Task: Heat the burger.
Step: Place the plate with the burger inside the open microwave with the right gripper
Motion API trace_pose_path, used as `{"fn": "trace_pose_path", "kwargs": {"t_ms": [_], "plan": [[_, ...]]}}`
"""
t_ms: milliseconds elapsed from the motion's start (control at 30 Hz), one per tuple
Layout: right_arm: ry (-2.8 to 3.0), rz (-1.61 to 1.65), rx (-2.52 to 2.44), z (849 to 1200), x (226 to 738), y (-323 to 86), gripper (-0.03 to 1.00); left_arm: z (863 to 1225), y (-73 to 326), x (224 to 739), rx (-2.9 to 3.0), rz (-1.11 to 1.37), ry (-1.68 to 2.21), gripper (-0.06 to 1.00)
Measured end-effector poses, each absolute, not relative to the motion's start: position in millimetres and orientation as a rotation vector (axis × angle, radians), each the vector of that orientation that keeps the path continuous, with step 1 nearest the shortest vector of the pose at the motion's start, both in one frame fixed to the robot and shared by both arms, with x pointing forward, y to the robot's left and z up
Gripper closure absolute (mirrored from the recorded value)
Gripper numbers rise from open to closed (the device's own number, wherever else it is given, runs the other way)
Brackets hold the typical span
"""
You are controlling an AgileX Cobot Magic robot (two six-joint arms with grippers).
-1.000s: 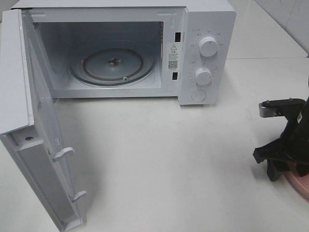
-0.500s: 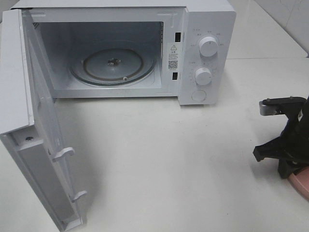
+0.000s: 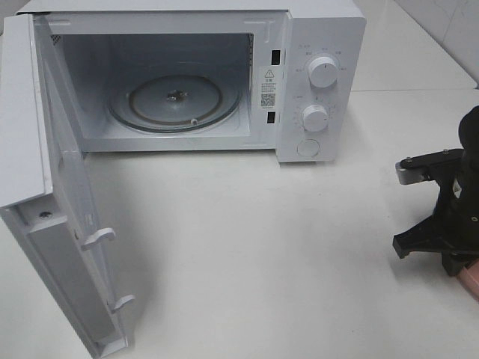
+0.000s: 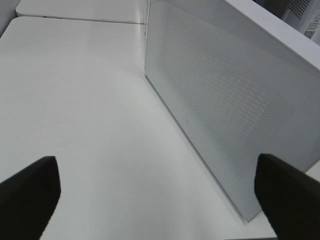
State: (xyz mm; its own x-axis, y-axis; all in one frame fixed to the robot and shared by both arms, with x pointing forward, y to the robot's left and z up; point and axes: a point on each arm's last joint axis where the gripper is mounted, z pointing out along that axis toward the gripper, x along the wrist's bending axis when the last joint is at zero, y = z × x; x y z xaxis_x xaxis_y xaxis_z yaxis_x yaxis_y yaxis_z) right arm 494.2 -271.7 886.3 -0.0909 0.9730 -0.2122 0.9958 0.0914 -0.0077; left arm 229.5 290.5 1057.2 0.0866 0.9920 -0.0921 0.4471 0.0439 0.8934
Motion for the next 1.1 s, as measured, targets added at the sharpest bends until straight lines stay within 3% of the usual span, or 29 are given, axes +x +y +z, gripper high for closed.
{"fn": "trace_pose_path", "kwargs": {"t_ms": [1100], "plan": [[2.096,-0.366,1.739,906.3,477.5,-227.9,0.93,1057.2,290.5,229.5,1.529,0.823,1.484,-0.03]]}}
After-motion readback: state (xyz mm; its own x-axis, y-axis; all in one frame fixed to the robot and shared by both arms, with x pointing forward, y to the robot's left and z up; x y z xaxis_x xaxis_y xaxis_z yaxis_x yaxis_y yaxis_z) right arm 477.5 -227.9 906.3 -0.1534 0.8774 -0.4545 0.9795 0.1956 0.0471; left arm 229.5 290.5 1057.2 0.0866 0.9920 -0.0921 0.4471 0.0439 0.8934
